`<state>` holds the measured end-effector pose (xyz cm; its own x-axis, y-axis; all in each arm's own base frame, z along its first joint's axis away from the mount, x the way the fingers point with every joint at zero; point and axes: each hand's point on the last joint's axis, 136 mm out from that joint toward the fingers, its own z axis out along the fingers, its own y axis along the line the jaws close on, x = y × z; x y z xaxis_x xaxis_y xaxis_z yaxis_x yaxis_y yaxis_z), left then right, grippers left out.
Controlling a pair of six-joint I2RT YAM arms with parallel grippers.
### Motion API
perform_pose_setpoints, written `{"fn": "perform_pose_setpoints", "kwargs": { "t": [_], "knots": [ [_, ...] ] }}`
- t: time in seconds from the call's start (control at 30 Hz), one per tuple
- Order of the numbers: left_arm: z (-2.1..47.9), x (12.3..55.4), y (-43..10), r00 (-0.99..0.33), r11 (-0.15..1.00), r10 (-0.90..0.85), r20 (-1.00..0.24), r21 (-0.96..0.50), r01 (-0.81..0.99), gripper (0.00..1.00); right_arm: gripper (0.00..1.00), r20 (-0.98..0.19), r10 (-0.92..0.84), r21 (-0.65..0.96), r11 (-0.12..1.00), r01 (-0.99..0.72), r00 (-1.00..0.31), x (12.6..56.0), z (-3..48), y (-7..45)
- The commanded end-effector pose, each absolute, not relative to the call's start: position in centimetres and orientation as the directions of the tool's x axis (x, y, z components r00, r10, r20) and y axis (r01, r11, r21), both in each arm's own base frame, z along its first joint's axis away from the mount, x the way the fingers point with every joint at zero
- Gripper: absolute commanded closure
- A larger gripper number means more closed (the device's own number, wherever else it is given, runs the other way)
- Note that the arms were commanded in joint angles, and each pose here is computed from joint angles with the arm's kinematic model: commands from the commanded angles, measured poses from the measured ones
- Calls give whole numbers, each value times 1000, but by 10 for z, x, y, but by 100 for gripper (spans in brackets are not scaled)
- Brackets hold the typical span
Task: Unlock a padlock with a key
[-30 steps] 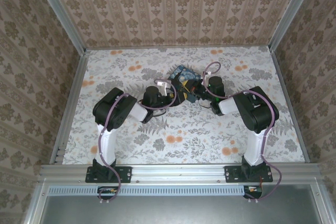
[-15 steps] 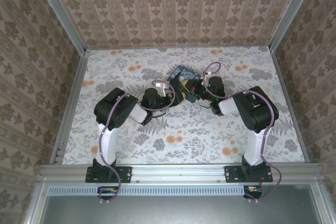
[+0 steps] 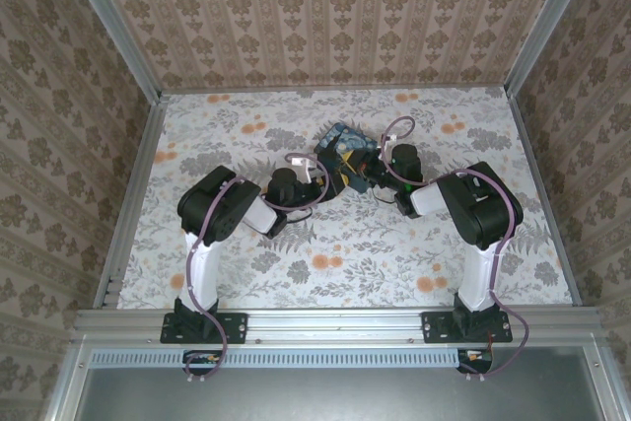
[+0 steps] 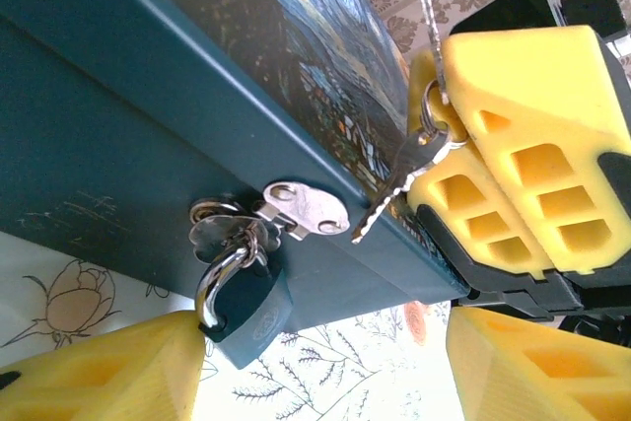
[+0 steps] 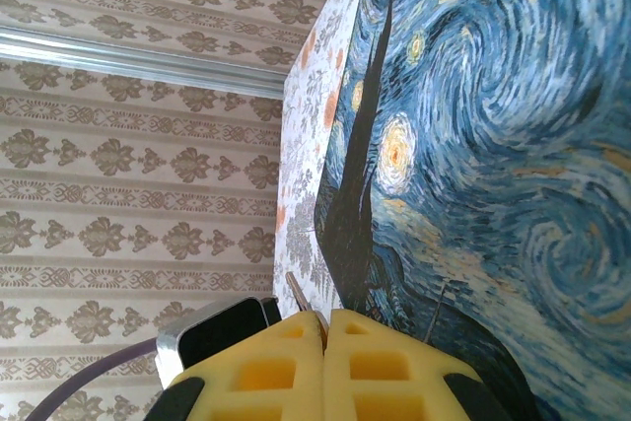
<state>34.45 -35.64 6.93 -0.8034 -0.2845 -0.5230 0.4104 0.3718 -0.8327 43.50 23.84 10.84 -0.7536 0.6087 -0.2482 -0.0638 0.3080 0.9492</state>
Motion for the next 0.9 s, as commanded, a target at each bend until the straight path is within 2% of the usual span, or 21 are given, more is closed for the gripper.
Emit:
{"fn": "perform_pose_setpoints", "kwargs": {
  "t": [0.0, 0.43, 0.63, 0.87],
  "knots": [
    [69, 346, -355, -796, 362, -324, -511, -845, 395, 35, 100, -164, 596, 931, 356, 75, -786, 420, 59, 234],
    [97, 339, -362, -770, 339, -322, -551, -826, 450, 36, 100, -162, 598, 932, 355, 79, -785, 420, 57, 234],
    [80, 346, -360, -777, 369, -342, -529, -836, 407, 36, 100, -159, 599, 933, 351, 79, -785, 420, 57, 234],
    [57, 355, -354, -776, 412, -371, -510, -839, 354, 42, 100, -160, 600, 933, 351, 78, -784, 419, 58, 234]
  ]
}}
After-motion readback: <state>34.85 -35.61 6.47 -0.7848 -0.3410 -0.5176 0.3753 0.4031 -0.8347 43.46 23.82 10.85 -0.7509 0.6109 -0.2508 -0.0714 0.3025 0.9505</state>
